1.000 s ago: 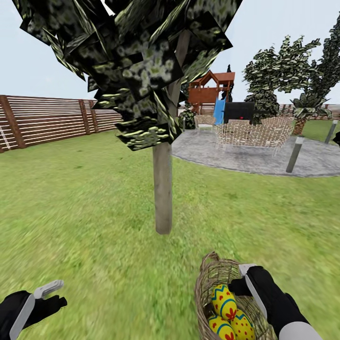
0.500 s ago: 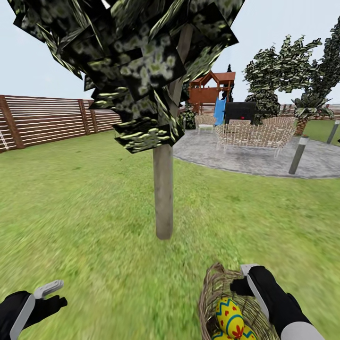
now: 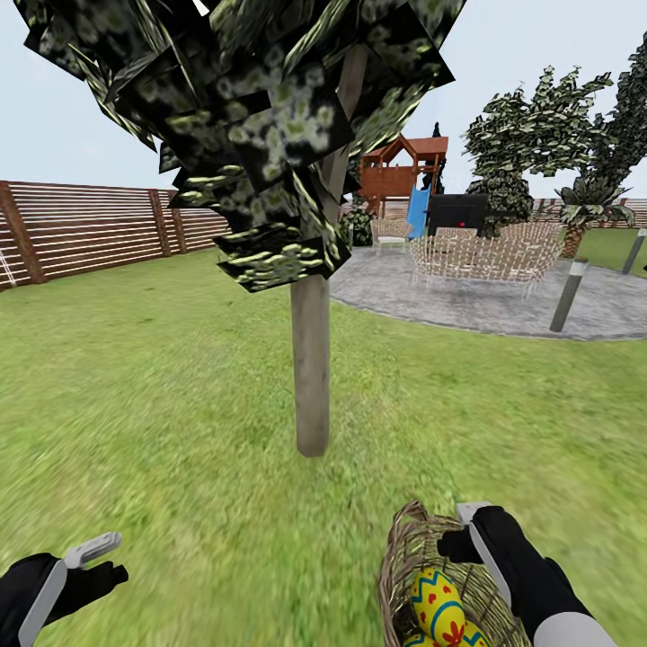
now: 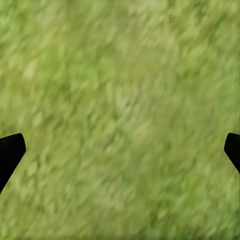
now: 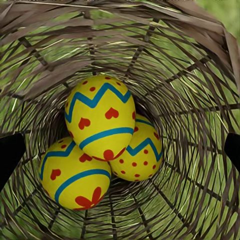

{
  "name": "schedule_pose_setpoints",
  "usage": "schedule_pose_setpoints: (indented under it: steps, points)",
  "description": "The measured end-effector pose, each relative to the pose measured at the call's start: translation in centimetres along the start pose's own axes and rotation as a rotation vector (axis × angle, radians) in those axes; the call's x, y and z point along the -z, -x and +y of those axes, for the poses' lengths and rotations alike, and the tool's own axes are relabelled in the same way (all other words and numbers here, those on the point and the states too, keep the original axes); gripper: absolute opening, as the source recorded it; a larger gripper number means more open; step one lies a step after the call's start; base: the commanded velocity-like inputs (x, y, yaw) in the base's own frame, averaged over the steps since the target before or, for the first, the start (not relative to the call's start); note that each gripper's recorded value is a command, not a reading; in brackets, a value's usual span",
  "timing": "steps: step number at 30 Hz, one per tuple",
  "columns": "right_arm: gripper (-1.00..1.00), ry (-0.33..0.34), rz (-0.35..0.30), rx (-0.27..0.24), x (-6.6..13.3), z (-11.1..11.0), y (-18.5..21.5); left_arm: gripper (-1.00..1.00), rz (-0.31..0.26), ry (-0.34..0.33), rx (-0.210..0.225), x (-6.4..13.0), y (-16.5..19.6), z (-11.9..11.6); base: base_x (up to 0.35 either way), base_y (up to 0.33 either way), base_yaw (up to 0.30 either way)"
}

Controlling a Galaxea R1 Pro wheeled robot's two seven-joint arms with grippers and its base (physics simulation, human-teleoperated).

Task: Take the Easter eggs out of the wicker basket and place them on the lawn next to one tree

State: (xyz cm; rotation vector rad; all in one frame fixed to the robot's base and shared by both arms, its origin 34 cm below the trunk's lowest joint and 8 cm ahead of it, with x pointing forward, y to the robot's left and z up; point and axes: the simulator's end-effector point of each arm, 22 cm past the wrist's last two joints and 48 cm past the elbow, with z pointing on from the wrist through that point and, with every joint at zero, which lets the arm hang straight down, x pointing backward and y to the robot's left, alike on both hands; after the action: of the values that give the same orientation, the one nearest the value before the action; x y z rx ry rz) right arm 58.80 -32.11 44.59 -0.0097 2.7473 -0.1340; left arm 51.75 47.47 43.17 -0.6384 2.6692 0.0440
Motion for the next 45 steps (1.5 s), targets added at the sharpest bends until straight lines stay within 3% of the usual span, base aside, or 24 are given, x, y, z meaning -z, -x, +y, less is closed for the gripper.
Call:
schedule_pose_setpoints:
  steps: [5,45]
  points:
    - [1.00,0.000,0.000,0.000,0.0,0.0,0.0,1.00,0.000,0.000,0.001,0.0,0.0,0.0,0.000,0.000,0.000]
    - [1.00,-0.001,0.006,0.000,-7.3,0.8,-5.4,1.00,0.007,0.000,0.000,-7.3,-5.3,1.4,0.000,0.000,0.000]
